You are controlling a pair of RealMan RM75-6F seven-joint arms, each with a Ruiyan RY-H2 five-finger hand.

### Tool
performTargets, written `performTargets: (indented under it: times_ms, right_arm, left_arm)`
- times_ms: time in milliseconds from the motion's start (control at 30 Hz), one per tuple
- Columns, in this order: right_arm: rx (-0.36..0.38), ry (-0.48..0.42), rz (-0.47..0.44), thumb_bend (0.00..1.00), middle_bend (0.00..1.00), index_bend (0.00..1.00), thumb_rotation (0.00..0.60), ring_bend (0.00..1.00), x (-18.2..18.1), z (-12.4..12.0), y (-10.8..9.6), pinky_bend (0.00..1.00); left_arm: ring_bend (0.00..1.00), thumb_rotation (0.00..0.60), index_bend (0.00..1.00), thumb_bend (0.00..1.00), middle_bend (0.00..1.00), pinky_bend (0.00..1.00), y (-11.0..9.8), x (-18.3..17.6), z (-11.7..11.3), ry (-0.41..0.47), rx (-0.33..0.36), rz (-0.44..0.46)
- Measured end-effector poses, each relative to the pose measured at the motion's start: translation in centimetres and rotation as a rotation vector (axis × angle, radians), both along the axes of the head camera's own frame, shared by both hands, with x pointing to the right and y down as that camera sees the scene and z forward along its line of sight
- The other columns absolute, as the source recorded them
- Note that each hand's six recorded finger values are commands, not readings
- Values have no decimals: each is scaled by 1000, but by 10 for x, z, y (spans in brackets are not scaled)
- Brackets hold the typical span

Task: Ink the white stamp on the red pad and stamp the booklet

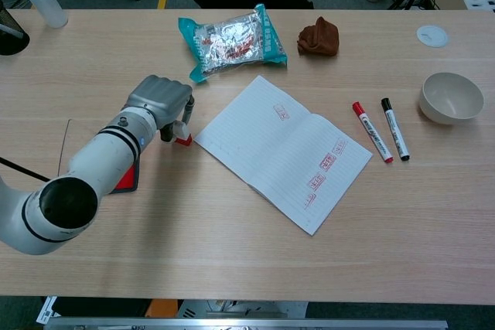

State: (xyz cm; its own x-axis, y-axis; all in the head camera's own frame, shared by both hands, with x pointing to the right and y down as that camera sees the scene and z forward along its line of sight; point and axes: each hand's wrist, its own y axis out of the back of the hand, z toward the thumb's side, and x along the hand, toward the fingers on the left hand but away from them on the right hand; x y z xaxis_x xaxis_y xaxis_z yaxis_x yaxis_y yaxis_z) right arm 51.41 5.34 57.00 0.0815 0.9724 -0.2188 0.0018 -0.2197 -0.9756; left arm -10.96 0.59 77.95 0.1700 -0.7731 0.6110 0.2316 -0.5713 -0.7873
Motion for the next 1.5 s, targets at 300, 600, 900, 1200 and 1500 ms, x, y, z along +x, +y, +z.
performTargets:
  times_ms: [300, 600, 900, 1200, 1500]
  right_arm:
    - [-1, 0, 5, 200, 359, 238, 600, 288, 2, 0, 1, 303]
    - [-1, 0, 5, 200, 359, 238, 600, 288, 2, 0, 1, 303]
    - [-1, 1, 9, 200, 359, 238, 600, 288, 4, 0, 1, 303]
    - [-3, 1, 11, 200, 359, 238, 600, 288, 4, 0, 2, 303]
    - [-3, 2, 16, 200, 359, 238, 600, 288, 7, 0, 2, 303]
  left_arm:
    - [1000, 600, 551, 221, 1000, 1000, 1, 1, -1, 5, 9, -1]
    - [1000, 600, 572, 233, 1000, 1000, 4, 4, 1, 12, 12, 2]
    - [1000, 600, 575, 248, 1000, 1000, 5, 4, 3, 18, 11, 5]
    - [1000, 600, 591, 262, 1000, 1000, 6, 6, 3, 29, 15, 7]
    - [1000, 600, 617, 262, 1000, 1000, 7, 8, 5, 42, 16, 10]
